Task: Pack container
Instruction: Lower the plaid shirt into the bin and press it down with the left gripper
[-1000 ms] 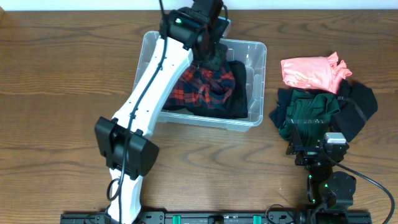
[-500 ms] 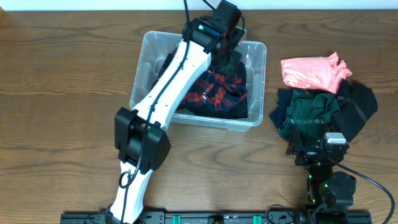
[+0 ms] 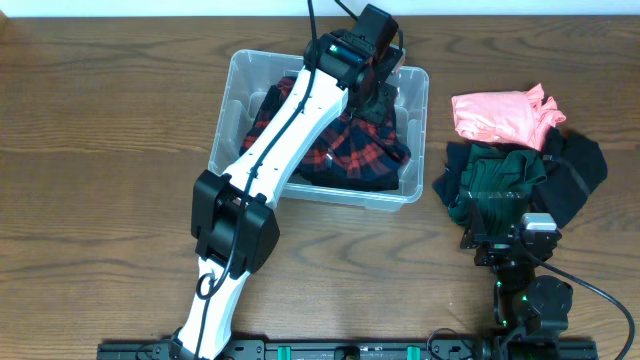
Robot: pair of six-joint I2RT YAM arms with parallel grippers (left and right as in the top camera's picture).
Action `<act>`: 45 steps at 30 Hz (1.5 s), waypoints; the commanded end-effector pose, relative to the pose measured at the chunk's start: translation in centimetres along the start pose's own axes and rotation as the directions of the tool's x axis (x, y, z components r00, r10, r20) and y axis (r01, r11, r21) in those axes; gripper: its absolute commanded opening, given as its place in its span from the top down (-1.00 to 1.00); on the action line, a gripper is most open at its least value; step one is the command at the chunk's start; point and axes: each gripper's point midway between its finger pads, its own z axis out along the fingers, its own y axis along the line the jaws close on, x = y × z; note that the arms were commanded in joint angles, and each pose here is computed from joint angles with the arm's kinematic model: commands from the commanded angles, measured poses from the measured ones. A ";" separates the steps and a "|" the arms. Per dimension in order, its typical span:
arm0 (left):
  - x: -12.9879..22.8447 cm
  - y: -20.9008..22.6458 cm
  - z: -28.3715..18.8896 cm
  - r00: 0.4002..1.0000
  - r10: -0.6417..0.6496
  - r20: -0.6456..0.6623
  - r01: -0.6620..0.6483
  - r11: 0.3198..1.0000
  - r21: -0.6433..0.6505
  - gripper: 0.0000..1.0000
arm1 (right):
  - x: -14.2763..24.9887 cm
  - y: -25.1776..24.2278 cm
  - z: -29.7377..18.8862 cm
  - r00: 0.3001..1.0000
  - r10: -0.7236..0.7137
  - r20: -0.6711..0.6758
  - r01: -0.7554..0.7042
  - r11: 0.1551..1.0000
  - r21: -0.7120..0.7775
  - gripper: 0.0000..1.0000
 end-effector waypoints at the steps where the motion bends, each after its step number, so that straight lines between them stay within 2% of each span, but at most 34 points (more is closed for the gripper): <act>1: -0.3 0.3 0.5 1.000 -0.007 0.002 0.007 1.000 -0.009 -0.19 | 0.1 -0.3 0.0 1.000 0.004 0.001 -0.004 1.000 0.015 -0.99; 6: -1.1 0.1 0.5 0.999 -0.002 0.034 0.002 1.000 -0.002 -0.54 | 0.1 -0.3 0.0 1.000 0.004 0.001 -0.004 1.000 0.015 -0.99; 10: -1.9 -1.0 0.4 0.998 0.004 0.067 -0.008 0.998 0.062 -0.75 | 0.1 -0.3 0.0 1.000 0.004 0.001 -0.004 1.000 0.015 -0.99; 16: -2.9 -1.8 0.3 0.994 0.011 0.107 -0.023 0.994 0.107 -0.98 | 0.1 -0.3 0.0 1.000 0.004 0.001 -0.004 1.000 0.015 -0.98; 23: -2.5 -0.6 -1.3 0.995 -0.014 0.097 0.005 0.996 0.095 -0.96 | 0.1 -0.3 0.0 1.000 0.004 0.001 -0.004 1.000 0.015 -0.99; 30: -0.6 3.0 -3.4 0.982 -0.182 0.044 0.183 0.983 -0.011 -0.96 | 0.1 -0.3 0.0 1.000 0.004 0.001 -0.004 1.000 0.015 -0.99; 37: 0.0 3.5 -1.4 0.962 -0.273 0.011 0.273 0.962 -0.021 -0.96 | 0.1 -0.3 0.0 1.000 0.004 0.001 -0.004 1.000 0.015 -0.98; 45: 1.3 3.8 2.3 0.948 -0.312 -0.061 0.310 0.950 -0.042 -0.96 | 0.1 -0.3 0.0 1.000 0.004 0.001 -0.004 1.000 0.015 -0.98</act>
